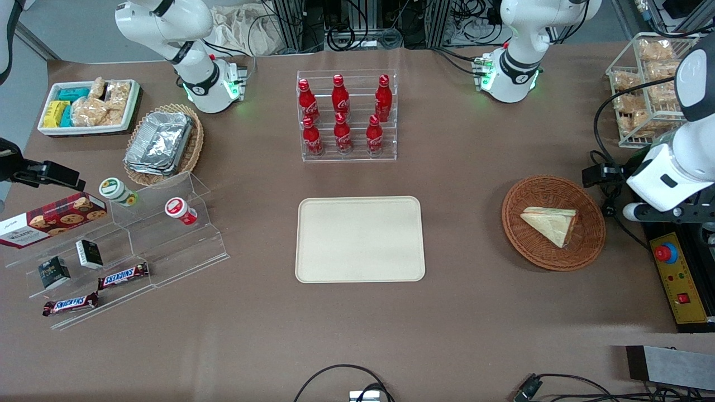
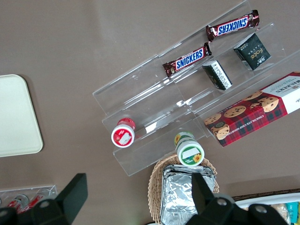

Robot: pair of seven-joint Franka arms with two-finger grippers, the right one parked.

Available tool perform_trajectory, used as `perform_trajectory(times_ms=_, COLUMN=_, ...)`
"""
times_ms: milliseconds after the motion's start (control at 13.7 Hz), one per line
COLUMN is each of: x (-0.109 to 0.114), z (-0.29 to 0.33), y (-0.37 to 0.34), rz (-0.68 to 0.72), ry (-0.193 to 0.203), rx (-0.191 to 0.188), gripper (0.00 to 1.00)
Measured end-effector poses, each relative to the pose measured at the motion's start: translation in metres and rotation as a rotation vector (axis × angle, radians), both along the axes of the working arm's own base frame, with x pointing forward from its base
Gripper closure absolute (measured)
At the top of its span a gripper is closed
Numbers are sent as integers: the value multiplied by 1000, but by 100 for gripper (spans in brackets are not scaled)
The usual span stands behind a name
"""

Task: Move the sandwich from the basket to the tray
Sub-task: 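Move the left gripper over the wrapped sandwich in the wicker basket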

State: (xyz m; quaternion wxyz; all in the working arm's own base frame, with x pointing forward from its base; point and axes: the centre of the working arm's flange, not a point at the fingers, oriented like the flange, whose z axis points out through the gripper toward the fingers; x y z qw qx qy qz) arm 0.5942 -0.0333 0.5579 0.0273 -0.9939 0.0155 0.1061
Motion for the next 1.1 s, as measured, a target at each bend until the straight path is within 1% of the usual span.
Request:
perform_trajectory(times_ms=220, x=2, z=-2, y=1, rz=9, ry=2, rx=1, gripper=0)
perform_trajectory(times_ms=439, x=7, z=-14, y=4, rz=19, ry=22, rx=2, gripper=0)
perform_trajectory(times_ms=659, x=13, z=-35, y=25, rz=108, ry=48, rx=16, gripper=0)
perform_trajectory(times_ms=805, x=17, z=-63, y=37, rz=184, ry=34, rx=27, gripper=0)
perform_trajectory(times_ms=951, x=18, z=-100, y=48, rz=283, ry=3, rx=44, gripper=0)
perform_trajectory(times_ms=1098, x=14, z=-141, y=62, rz=399, ry=-23, rx=64, gripper=0)
